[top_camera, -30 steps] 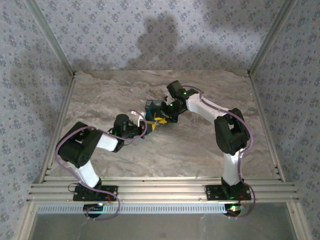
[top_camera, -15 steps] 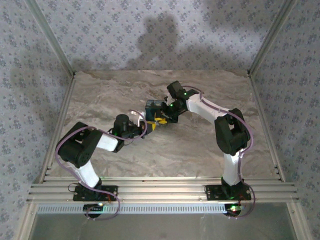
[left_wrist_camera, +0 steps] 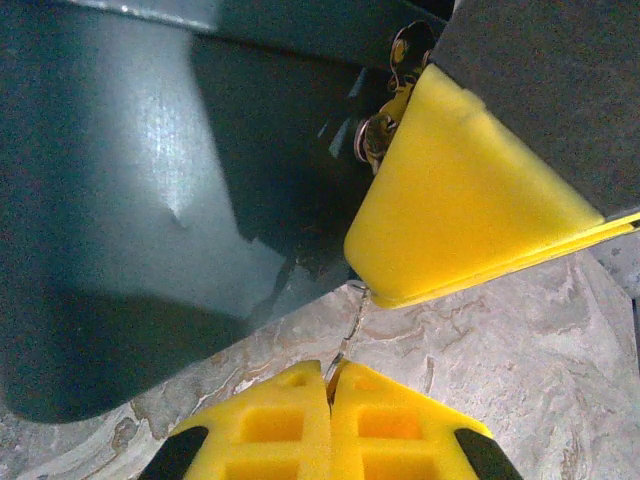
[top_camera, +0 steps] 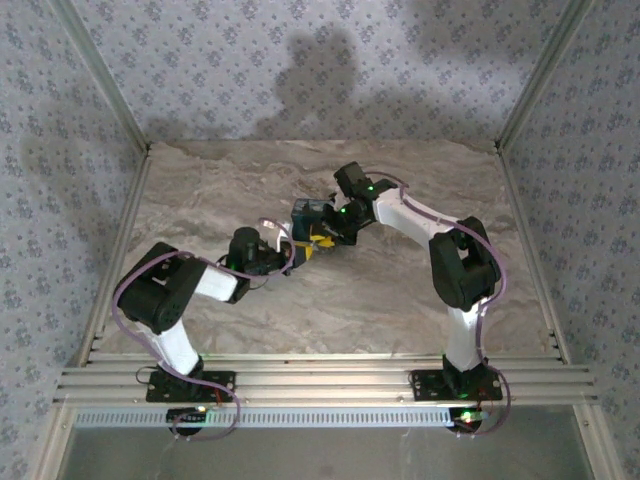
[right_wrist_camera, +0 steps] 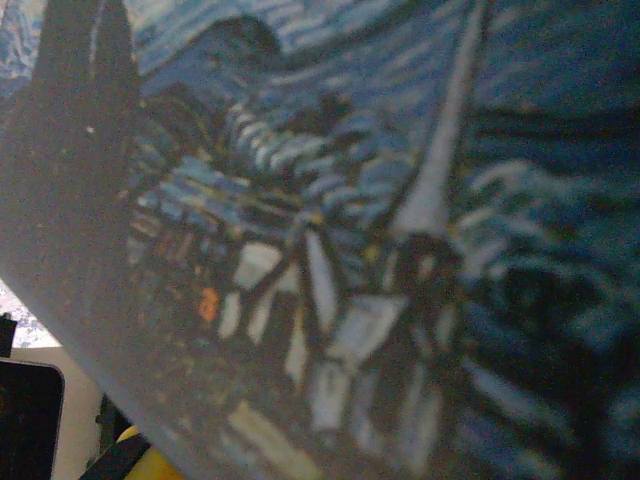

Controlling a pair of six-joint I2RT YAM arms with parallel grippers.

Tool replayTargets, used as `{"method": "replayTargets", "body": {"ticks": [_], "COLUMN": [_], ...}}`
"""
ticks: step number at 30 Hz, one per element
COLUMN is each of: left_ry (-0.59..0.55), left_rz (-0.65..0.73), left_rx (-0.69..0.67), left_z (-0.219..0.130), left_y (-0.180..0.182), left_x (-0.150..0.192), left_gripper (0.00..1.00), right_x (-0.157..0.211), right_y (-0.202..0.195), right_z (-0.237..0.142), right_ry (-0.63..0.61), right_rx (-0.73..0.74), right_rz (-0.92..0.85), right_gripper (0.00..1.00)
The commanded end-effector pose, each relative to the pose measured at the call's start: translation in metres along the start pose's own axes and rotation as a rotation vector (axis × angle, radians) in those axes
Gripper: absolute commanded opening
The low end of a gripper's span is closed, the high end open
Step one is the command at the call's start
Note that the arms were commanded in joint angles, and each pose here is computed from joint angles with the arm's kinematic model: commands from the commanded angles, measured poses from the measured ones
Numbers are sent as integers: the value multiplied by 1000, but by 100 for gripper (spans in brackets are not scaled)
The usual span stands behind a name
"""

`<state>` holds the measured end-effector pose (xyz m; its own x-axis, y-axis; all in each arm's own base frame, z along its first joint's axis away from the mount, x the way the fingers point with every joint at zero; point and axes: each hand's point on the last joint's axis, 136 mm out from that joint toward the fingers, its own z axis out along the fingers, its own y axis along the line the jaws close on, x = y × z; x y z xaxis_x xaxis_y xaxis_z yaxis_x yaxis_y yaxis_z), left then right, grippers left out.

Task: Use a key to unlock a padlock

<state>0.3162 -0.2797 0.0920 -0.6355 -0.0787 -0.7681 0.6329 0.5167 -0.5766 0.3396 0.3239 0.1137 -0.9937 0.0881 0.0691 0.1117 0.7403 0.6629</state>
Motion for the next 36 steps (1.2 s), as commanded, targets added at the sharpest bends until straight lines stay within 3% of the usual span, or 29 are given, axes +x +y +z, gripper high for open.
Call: {"method": "replayTargets", "body": {"ticks": [1, 10, 20, 26, 36], "left_ry": [-78, -163, -247, -215, -140], "left_rz": [18, -21, -45, -23, 11], "left_rx": [65, 144, 186, 225, 147], "left_z": [4, -7, -16, -14, -8], "left_y": [-17, -34, -25, -31, -24], "left_x": [-28, -58, -65, -57, -35], "left_gripper": [0, 0, 0, 0, 0], "right_x": [13, 17, 23, 24, 28], "right_y": [4, 3, 0, -3, 8], "right_z": [-2, -1, -8, -7, -9], "right_ry": [25, 36, 68, 81, 97], "right_rx": [-8, -8, -35, -27, -106], "right_rz": [1, 2, 3, -4, -8], "right_gripper": [0, 0, 0, 0, 0]}}
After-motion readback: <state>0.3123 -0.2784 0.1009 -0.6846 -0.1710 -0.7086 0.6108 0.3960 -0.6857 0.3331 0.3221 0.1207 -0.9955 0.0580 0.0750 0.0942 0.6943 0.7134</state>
